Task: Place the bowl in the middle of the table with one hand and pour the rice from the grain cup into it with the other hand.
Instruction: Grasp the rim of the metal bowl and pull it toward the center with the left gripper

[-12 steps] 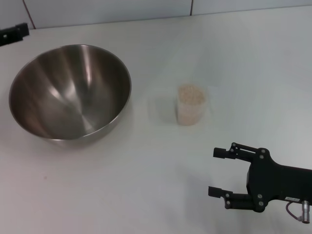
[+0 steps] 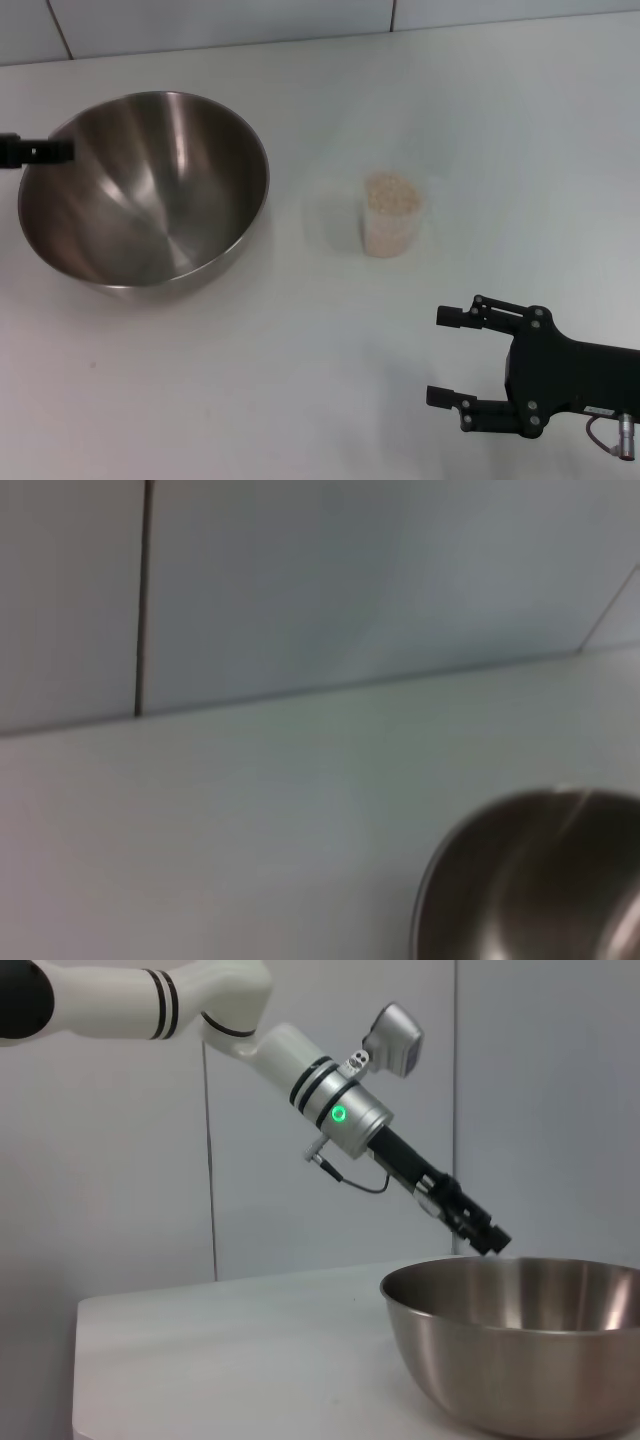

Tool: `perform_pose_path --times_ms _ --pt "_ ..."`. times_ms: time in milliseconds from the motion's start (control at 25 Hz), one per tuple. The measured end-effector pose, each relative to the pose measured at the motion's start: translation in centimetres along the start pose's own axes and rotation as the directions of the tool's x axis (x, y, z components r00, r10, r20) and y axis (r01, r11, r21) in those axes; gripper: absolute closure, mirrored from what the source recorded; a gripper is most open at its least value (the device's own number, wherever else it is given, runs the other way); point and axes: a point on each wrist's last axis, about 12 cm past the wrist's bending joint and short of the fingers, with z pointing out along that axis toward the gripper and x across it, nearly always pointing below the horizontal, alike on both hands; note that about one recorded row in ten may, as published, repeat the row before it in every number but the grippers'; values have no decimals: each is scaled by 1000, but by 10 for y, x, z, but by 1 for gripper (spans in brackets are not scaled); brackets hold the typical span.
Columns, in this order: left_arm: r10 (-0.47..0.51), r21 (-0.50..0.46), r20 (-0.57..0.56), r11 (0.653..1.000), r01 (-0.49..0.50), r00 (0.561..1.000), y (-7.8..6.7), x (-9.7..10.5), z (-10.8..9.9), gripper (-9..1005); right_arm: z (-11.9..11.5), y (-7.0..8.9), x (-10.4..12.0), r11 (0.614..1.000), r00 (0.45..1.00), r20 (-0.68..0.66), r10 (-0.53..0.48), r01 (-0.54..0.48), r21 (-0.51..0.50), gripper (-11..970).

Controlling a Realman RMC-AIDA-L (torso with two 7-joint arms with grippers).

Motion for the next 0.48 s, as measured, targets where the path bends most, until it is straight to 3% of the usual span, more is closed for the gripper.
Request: perform_pose_path --times_ms 480 --pt "19 -2 -101 1000 -20 995 -3 12 16 238 0 0 0 1000 1000 -2 0 0 1 182"
